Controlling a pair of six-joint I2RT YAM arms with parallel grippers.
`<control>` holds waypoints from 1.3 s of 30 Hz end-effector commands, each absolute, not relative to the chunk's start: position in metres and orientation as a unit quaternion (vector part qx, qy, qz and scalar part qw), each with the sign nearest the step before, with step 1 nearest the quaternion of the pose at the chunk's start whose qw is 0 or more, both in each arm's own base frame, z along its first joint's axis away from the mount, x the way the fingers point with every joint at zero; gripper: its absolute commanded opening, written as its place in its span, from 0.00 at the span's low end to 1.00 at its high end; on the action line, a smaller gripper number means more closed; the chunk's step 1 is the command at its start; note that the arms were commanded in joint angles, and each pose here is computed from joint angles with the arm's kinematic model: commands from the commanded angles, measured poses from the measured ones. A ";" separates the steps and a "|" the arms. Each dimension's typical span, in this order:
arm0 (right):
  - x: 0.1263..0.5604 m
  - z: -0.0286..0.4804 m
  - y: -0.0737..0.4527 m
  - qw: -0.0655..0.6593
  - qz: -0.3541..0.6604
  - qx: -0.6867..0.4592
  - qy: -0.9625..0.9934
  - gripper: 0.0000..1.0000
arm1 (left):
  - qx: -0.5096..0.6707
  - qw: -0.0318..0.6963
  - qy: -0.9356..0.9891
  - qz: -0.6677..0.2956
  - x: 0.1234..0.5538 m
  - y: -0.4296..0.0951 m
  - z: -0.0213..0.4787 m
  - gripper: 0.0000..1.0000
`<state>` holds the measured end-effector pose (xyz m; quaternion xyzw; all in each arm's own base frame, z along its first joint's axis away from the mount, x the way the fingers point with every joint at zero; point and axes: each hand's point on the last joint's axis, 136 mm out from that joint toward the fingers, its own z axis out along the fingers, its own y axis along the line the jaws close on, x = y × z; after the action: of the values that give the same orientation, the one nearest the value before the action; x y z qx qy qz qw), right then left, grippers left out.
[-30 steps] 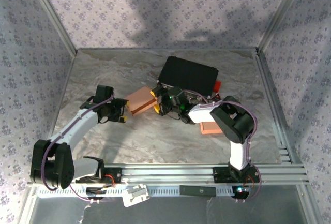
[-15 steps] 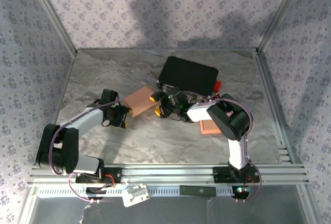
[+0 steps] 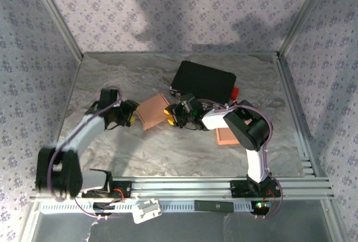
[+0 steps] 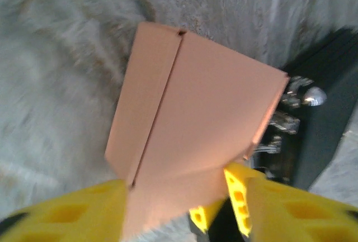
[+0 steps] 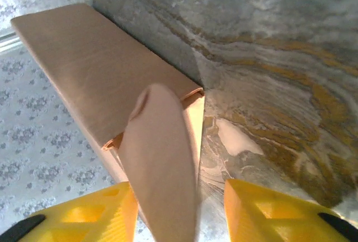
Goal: Fold the paper box
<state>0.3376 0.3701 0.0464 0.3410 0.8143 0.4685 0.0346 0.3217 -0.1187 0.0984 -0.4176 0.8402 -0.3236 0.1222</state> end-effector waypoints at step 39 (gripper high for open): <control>0.359 0.061 0.366 0.082 0.518 0.122 0.842 0.81 | -0.261 0.183 0.888 -0.330 0.318 -0.099 0.026 0.03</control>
<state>0.3588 0.3543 0.0656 0.1600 0.8397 0.5125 0.0812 0.3355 -0.1090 0.0517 -0.2438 0.8744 -0.3612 0.2132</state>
